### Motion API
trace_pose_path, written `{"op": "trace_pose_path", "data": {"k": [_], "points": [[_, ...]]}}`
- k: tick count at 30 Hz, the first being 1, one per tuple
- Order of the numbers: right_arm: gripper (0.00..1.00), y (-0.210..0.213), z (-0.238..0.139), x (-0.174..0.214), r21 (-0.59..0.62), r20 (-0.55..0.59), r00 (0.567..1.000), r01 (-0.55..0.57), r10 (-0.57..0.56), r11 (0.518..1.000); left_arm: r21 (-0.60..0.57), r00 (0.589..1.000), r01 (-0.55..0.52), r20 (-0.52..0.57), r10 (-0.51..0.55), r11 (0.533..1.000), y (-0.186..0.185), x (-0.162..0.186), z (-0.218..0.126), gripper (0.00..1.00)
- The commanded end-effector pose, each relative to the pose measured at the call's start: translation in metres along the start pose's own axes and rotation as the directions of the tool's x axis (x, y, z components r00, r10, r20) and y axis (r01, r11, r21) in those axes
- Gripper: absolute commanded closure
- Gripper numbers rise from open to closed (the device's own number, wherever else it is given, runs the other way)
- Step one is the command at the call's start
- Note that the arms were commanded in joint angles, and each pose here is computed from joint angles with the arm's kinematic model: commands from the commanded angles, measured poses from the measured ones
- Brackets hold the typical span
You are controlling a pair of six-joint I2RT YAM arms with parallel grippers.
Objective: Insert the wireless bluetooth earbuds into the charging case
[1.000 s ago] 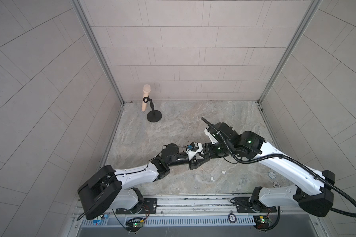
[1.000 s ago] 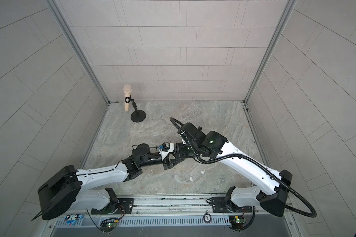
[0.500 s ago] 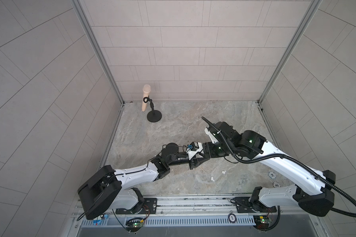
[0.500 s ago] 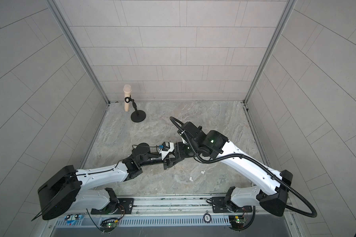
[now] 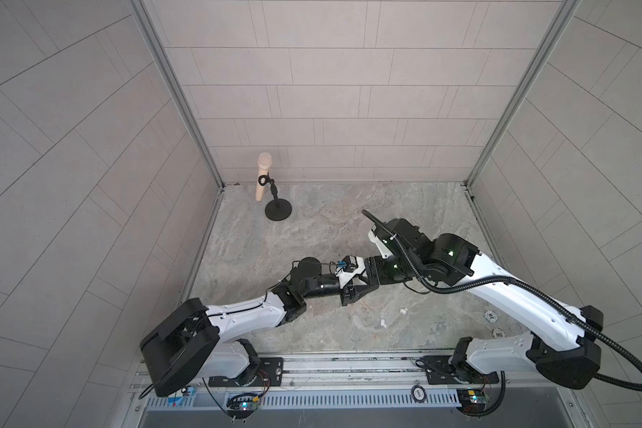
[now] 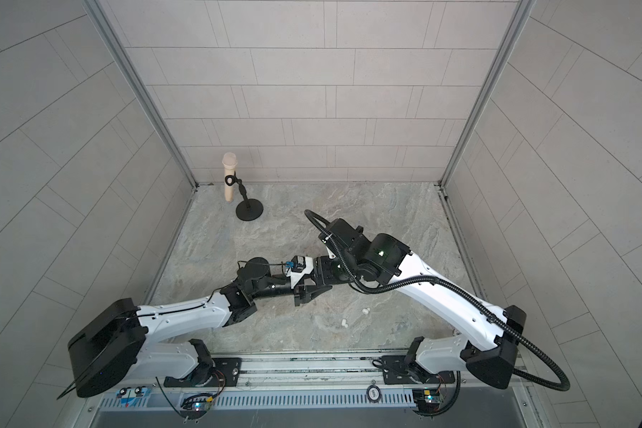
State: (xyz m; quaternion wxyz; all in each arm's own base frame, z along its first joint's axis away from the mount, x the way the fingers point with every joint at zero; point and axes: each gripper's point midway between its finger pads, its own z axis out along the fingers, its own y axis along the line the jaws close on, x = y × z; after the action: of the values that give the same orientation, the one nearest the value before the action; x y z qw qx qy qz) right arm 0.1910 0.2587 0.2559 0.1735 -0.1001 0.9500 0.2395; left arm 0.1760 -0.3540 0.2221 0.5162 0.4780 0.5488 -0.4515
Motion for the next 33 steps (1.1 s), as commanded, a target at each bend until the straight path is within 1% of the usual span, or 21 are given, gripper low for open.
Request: {"op": "trace_pose_path", "data": {"k": [1,12,16,25,29,33], "points": [[0.52,0.0235,-0.0015,-0.0083,-0.077,0.029,0.998,0.063,-0.061,0.995,0.071,1.0,0.002,0.012,-0.003,0.998,-0.0122,-0.0095,0.0056,0.51],[0.54,0.0286,-0.0042,-0.0063,-0.093,0.027,0.996,0.083,-0.081,0.992,0.04,1.0,-0.01,0.016,0.009,0.999,-0.0085,-0.0126,0.0027,0.49],[0.54,0.0276,-0.0024,-0.003,-0.089,0.017,0.997,0.083,-0.081,0.993,0.019,1.0,-0.009,0.02,0.008,1.0,-0.0055,-0.0136,0.0013,0.46],[0.54,0.0275,-0.0059,-0.0046,-0.086,0.032,0.997,0.078,-0.075,0.993,0.027,1.0,-0.01,0.014,0.009,1.0,-0.007,-0.0123,0.0011,0.5],[0.54,0.0294,-0.0063,-0.0063,-0.091,0.035,0.997,0.077,-0.074,0.993,0.031,1.0,-0.012,0.014,0.012,0.999,-0.0078,-0.0126,0.0009,0.54],[0.54,0.03,-0.0066,-0.0077,-0.089,0.039,0.996,0.083,-0.08,0.993,0.056,1.0,-0.012,-0.01,0.013,0.998,-0.0119,-0.0084,0.0022,0.54]]}}
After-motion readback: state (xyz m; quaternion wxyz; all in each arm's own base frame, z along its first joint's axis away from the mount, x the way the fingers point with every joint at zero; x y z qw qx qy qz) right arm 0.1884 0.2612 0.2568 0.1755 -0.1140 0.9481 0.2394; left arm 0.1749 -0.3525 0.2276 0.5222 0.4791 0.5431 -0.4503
